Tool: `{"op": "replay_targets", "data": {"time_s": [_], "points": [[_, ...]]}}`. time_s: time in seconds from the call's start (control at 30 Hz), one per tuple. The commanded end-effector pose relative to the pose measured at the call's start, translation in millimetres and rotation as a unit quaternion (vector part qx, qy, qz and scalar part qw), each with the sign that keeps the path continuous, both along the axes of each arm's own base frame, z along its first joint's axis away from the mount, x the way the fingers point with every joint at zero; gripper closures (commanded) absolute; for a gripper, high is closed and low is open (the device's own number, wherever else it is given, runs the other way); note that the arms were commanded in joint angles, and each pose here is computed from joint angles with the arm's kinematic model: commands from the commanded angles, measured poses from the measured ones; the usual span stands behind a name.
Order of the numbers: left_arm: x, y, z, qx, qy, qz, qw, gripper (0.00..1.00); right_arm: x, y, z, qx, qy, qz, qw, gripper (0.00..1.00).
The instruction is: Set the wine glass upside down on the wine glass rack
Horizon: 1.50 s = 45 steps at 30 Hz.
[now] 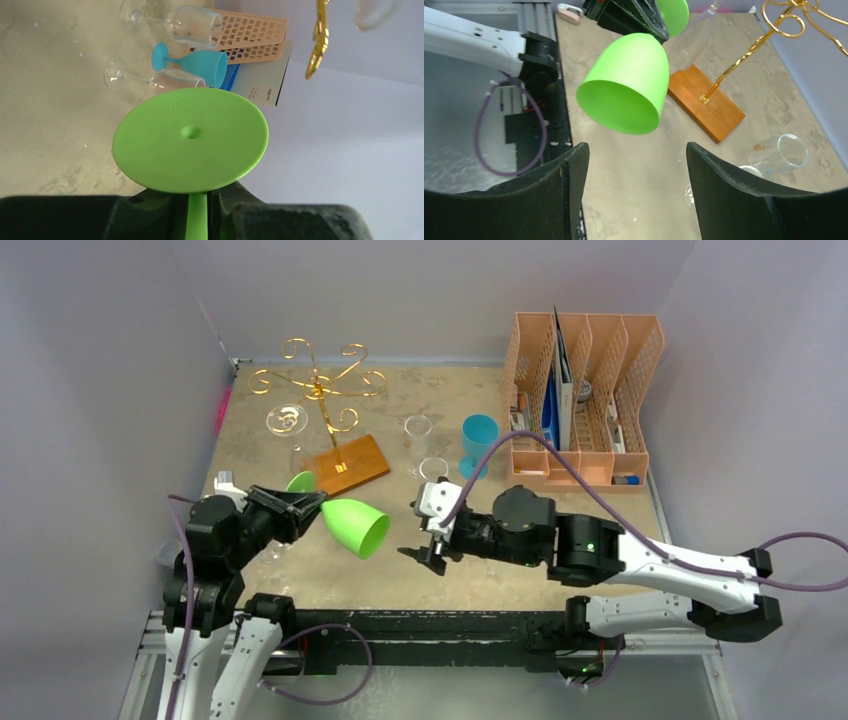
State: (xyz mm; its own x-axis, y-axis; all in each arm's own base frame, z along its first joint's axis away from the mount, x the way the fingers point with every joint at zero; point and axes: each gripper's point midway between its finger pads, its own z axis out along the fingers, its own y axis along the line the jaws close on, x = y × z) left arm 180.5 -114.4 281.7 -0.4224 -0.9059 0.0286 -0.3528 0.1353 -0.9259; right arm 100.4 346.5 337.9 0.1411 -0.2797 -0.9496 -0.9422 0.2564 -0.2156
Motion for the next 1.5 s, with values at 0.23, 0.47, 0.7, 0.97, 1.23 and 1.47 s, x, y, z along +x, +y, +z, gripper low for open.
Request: {"op": "replay_targets", "data": {"time_s": [0.23,0.47,0.7,0.97,1.23,1.47], "points": [[-18.5,-3.1,59.3,0.219,-0.335,-0.091,0.912,1.0,-23.5,-12.8,27.0,0.061,0.153,-0.018,0.986,0.2],[-51.8,-21.3,60.5,0.313,-0.479,-0.181,0.8,1.0,-14.2,5.7,47.0,0.121,0.263,-0.087,0.953,0.2],[-62.0,-33.4,65.5,0.37,-0.562,-0.235,0.701,1.0,0.1,5.2,83.4,0.197,0.335,-0.132,0.912,0.16],[-48.5,-39.0,77.8,0.422,-0.605,-0.263,0.622,1.0,30.1,11.5,95.1,0.255,0.467,-0.137,0.836,0.15],[-30.4,-46.8,87.1,0.426,-0.637,-0.272,0.582,1.0,32.5,39.9,99.7,0.245,0.489,-0.113,0.829,0.19],[-27.5,-48.7,87.6,0.431,-0.653,-0.27,0.562,1.0,40.0,51.4,90.0,0.237,0.512,-0.126,0.816,0.26]]}}
